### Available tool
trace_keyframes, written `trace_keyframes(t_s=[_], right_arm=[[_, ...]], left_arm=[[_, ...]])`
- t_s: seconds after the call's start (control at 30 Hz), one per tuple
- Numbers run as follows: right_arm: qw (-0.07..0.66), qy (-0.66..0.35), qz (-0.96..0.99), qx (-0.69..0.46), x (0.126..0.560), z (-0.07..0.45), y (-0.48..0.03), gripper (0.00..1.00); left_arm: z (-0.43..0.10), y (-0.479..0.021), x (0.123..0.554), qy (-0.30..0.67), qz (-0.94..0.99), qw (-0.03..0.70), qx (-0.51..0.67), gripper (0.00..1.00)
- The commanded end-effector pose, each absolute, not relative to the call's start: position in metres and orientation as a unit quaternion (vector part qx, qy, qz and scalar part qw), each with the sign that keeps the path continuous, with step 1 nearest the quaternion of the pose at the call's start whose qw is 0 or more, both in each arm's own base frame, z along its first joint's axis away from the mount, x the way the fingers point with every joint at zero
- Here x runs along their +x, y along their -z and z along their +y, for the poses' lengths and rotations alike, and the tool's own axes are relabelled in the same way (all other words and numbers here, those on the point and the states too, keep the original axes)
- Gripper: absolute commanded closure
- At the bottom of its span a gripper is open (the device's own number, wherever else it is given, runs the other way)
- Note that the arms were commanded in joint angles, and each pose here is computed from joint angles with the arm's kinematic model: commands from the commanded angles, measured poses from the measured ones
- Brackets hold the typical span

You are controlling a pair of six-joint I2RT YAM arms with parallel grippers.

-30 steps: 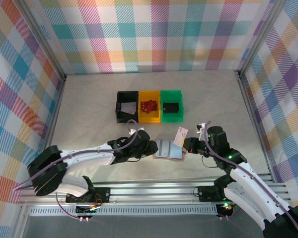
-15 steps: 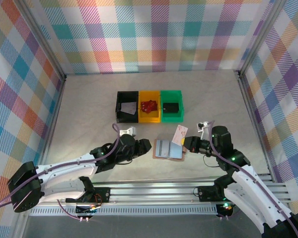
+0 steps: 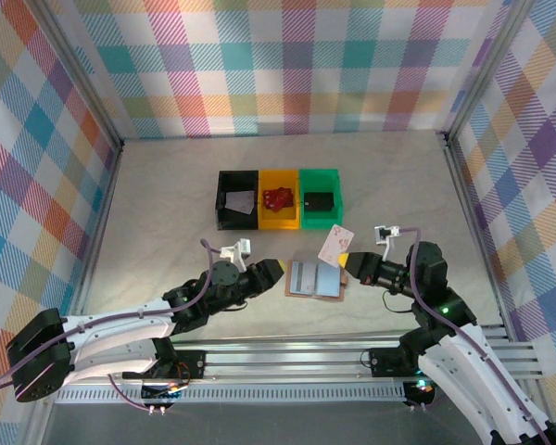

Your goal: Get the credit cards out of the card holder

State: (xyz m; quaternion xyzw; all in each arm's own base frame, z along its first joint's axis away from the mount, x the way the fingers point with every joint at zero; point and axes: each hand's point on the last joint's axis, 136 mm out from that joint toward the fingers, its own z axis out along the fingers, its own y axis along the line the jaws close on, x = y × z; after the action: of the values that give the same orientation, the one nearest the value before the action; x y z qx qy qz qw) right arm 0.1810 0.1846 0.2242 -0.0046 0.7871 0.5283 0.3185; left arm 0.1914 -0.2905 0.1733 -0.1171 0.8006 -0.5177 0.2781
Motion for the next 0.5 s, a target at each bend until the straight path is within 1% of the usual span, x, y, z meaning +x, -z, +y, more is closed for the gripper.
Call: trace_keyframes(t_s=[0.0, 0.23, 0.47], right_arm=[[0.327, -0.555, 0.765, -0.003, 0.180, 0.186, -0.235, 1.00], [0.334, -0.567, 0.753, -0.005, 0.178, 0.186, -0.237, 1.00], [0.326, -0.586, 0.742, 0.003, 0.178, 0.189, -0.235, 1.00]], left_arm=[[-0.300, -0.194, 0.191, 0.560, 0.766, 0.292, -0.119, 0.56], [-0.312, -0.208, 0.184, 0.580, 0.749, 0.301, -0.111, 0.56], [-0.330, -0.222, 0.177, 0.612, 0.723, 0.306, -0.099, 0.56]])
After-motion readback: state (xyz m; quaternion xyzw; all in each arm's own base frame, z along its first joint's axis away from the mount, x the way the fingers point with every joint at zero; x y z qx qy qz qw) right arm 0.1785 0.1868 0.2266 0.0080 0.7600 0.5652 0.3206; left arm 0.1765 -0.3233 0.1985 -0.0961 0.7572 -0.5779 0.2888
